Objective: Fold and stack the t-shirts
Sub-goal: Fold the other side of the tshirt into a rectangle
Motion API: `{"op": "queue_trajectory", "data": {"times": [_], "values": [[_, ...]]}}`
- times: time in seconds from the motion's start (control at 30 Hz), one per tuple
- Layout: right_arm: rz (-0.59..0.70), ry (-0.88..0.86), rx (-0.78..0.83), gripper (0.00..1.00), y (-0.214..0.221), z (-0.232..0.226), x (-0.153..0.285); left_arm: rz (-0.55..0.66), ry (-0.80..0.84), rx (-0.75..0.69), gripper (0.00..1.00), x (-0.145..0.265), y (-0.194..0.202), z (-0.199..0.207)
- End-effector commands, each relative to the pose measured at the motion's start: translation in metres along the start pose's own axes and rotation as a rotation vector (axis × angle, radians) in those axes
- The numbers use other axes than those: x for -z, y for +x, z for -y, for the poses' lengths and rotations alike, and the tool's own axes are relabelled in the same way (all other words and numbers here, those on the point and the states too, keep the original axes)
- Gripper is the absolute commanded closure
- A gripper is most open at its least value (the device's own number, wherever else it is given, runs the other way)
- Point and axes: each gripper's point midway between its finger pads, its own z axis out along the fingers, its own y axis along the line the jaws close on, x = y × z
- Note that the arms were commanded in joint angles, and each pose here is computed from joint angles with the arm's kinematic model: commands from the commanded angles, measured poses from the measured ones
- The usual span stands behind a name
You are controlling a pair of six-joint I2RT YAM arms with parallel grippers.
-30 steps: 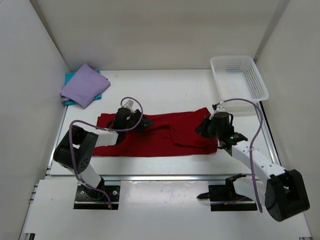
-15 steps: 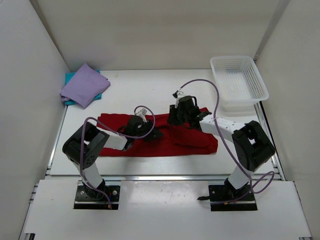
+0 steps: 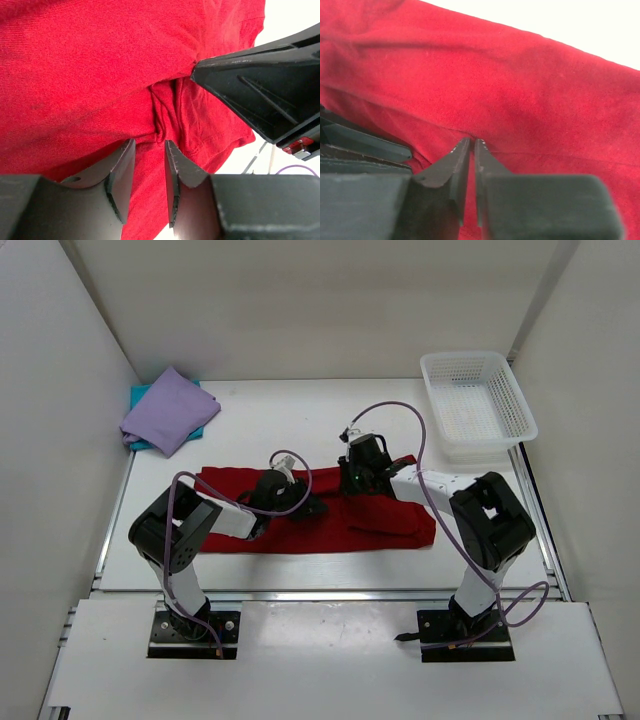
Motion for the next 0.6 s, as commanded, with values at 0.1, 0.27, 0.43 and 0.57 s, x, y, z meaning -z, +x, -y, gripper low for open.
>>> {"op": "queue_trajectory", "data": {"times": [0.1,0.27,0.43,0.57], "values": [[0.099,0.022,-0.004,1.0,-0.031,0.004,0.007,0.039,0.033,-0.04,0.59,-0.003,-0.013,0.017],[0.11,0.007,-0.013,1.0,-0.037,0.006,0.012,0.049,0.012,-0.086,0.59,-0.009,-0.02,0.022],[0.123,-0.019,0.003,1.0,-0.043,-0.001,0.02,0.037,0.005,-0.119,0.58,-0.02,-0.022,0.027],[0.14,-0.034,-0.008,0.99,-0.052,0.0,0.03,0.011,-0.006,-0.127,0.57,-0.026,-0.016,0.026]]}}
